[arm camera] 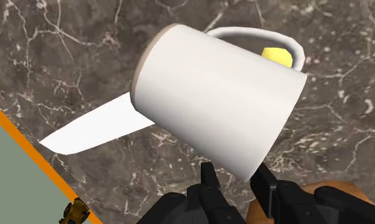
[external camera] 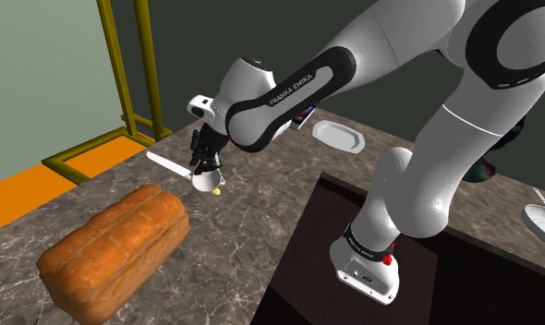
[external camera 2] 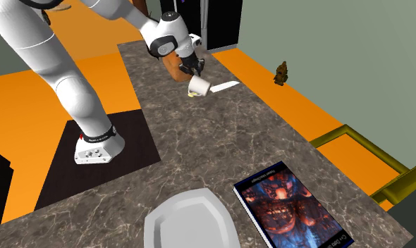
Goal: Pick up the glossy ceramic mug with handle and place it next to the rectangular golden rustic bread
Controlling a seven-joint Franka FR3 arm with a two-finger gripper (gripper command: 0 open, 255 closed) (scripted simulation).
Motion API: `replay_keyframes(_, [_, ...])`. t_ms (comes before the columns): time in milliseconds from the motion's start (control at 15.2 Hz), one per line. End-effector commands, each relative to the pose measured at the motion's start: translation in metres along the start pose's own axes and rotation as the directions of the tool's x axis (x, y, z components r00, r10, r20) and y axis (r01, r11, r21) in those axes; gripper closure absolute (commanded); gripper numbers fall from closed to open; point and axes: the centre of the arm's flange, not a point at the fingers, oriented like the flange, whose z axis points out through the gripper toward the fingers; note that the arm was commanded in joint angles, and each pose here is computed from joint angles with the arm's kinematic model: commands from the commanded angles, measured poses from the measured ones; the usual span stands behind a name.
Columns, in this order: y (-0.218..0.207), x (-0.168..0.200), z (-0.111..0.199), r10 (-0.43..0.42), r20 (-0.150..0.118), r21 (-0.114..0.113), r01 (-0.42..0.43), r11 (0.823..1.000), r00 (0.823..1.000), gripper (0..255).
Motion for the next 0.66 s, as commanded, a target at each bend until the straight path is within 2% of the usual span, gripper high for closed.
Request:
replay_keyframes(0, [-0.012, -0.002, 0.015, 0.005, 0.056, 0.102, -0.011, 0.995, 0.998, 255])
replay_keyframes(594, [0.000, 0.012, -0.029, 0.005, 0.056, 0.102, -0.011, 0.995, 0.998, 255])
